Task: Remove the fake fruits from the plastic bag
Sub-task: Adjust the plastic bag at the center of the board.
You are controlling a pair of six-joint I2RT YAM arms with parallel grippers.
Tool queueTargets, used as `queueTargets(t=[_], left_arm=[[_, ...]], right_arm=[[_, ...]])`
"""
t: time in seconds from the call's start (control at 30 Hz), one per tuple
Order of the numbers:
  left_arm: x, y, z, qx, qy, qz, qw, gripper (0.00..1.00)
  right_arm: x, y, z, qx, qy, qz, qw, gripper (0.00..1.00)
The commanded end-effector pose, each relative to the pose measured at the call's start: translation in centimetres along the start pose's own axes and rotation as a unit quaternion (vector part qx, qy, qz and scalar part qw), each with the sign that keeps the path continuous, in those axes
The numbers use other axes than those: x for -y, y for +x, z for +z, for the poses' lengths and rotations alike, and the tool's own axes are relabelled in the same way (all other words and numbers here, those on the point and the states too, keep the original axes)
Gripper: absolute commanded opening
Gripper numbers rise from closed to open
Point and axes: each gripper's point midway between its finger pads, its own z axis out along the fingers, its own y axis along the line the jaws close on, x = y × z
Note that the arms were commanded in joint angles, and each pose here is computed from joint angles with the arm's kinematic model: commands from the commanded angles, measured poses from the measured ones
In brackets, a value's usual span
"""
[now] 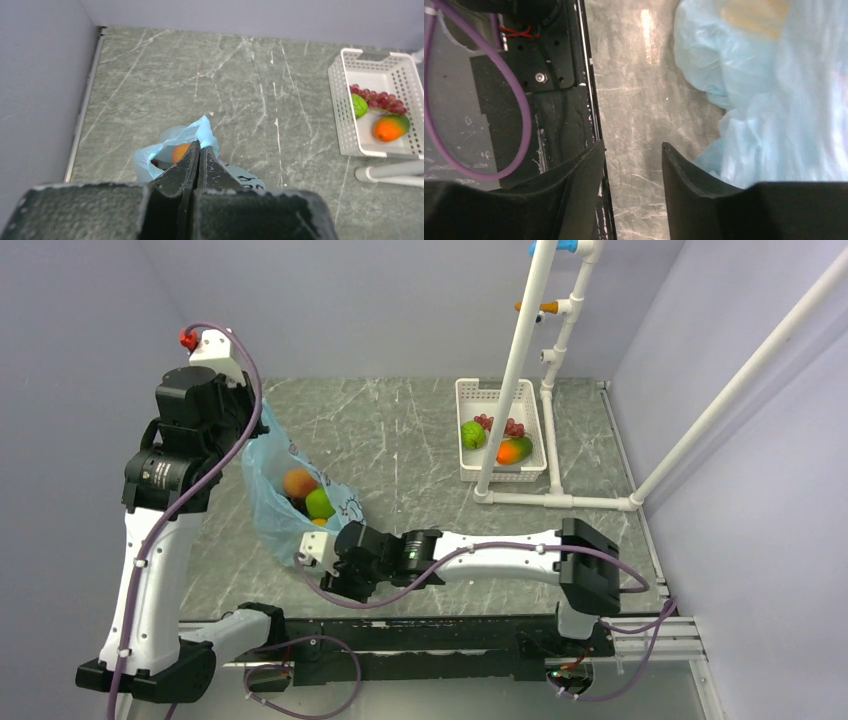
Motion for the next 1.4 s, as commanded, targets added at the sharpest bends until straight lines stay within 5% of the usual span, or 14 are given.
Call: queueTargets(t=[0.0, 0.13, 0.27, 0.5, 0.8, 0.93, 1.03, 1.1, 1.2, 1.27, 1.37], left_arm=[[1.7, -0.4, -0.7, 0.019, 0.056, 0.002, 0.998, 0.0], [1.7, 0.6, -1.0, 0.003, 0.058, 0.002, 0.998, 0.0], [1.8, 1.0, -1.9, 0.008, 0.068, -0.011, 0.998, 0.0], [1.7, 1.3, -2.8, 0.013, 0.07, -0.027, 0.997, 0.02], [1.3, 0.7, -2.8, 0.018, 0.055, -0.028, 0.998, 0.02], [1.1, 0.5, -2.8, 0.014, 0.047, -0.028, 0.998, 0.04], [1.1, 0.8, -2.5, 0.0, 0.046, -0.024, 0.999, 0.13], [1.0, 1.3, -2.1, -0.017, 0.039, -0.021, 0.999, 0.29], [0.6, 3.0, -1.1, -0.058, 0.022, -0.015, 0.998, 0.71], [0.2, 4.5, -0.7, -0.091, 0.009, -0.008, 0.996, 0.88], [-0.4, 6.5, -0.8, -0.122, -0.008, -0.015, 0.992, 0.95]], right_arm=[[0.9, -9.5, -6.6, 0.165, 0.016, 0.015, 0.986, 0.54], [3.5, -14.2, -11.9, 0.258, 0.045, 0.064, 0.963, 0.82], [9.0, -15.5, -13.5, 0.288, 0.13, 0.114, 0.942, 0.97], [16.0, -16.9, -12.4, 0.254, 0.21, 0.166, 0.929, 0.99], [16.8, -15.6, -5.4, 0.191, 0.209, 0.168, 0.944, 0.99], [17.3, -14.7, -3.4, 0.17, 0.226, 0.173, 0.943, 0.89], [18.6, -13.7, -2.7, 0.151, 0.26, 0.183, 0.936, 0.64], [19.0, -13.2, -2.7, 0.152, 0.271, 0.187, 0.932, 0.34], [18.7, -13.2, -3.6, 0.173, 0.261, 0.201, 0.928, 0.0], [18.7, -13.1, -4.7, 0.191, 0.251, 0.212, 0.925, 0.0], [19.4, -12.6, -6.3, 0.209, 0.239, 0.232, 0.919, 0.0]])
